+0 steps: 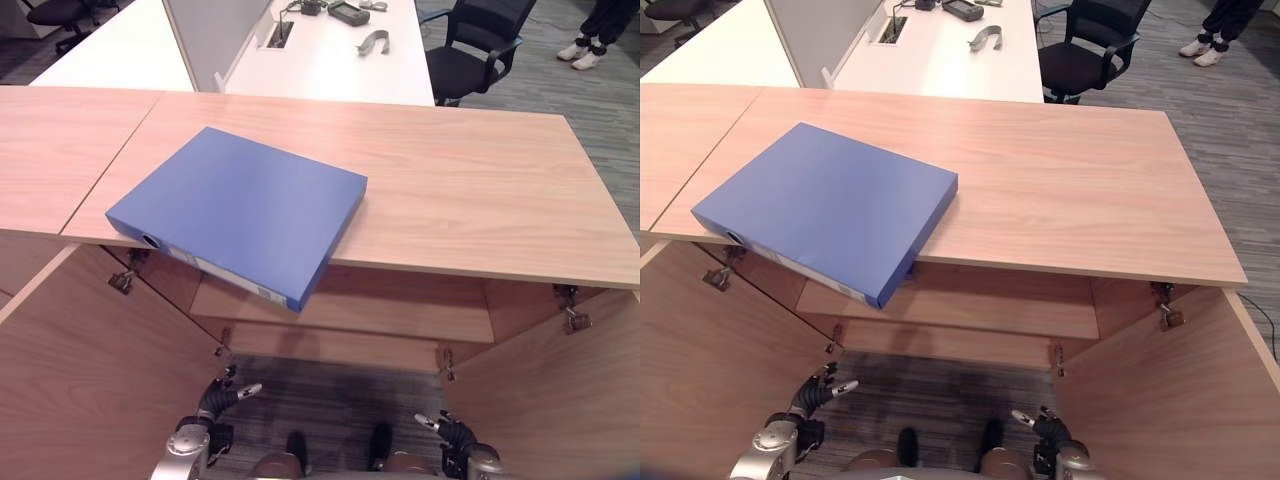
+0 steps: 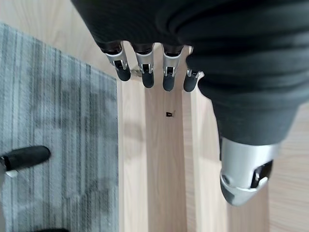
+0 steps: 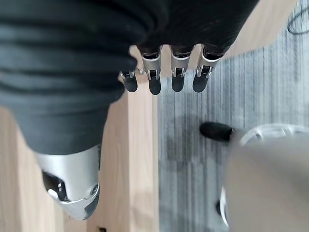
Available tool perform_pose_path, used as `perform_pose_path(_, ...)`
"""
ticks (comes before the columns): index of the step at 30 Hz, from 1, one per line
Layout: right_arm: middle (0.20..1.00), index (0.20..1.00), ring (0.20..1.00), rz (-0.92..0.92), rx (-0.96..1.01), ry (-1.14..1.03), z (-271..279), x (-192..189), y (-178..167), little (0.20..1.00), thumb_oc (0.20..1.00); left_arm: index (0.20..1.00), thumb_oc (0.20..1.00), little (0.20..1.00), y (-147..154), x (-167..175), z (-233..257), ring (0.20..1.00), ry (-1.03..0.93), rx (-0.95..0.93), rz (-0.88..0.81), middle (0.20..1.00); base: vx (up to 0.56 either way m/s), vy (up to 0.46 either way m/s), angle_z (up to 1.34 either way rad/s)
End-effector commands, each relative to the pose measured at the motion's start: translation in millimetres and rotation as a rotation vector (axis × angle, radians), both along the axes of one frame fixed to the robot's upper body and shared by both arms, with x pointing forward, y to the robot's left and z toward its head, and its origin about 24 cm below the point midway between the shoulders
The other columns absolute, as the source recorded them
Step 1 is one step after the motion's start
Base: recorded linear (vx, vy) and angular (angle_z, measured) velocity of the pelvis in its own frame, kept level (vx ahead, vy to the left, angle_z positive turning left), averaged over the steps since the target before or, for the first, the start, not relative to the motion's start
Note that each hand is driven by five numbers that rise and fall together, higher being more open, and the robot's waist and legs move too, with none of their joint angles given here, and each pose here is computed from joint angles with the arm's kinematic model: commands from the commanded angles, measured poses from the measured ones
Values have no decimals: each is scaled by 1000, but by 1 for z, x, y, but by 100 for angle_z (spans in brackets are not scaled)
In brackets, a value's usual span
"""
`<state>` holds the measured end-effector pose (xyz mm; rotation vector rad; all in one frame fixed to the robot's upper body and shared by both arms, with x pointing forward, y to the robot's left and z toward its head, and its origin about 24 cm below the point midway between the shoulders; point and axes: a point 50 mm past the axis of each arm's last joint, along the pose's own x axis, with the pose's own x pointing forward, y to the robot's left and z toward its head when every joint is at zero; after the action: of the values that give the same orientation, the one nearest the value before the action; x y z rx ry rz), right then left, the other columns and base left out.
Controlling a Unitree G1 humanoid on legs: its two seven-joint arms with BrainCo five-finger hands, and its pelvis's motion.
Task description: Put the empty folder in the office cabinet
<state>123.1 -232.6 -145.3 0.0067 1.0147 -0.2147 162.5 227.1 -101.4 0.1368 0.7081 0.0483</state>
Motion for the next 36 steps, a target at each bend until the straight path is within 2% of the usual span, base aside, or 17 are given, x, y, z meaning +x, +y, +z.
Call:
perform_pose_path(1,1000,1000,1000,9,-37,0,2,2,-8,1000,1000,1000,1000,1000,0,21,14,1000,-101,2,-21,1000,0,0,0)
perform_pose_path(10,1000,1000,1000,-14,-20,12,-1,-4,-6,1000,1000,1000,1000,1000,-1,24,17,1000,-110,9,-45,1000,7,3,6)
perform_pose_path(27,1000,1000,1000,-2,-14,11,-1,2,-2,1000,1000,1000,1000,1000,8,16,16,1000,-107,14,11,1000,-3,9,-3)
perform_pose_path(36,1000,1000,1000,-12,12,-66,7,26,4,1000,1000,1000,1000,1000,6,27,23,1000,-132,25,-22,1000,-100,52,-3)
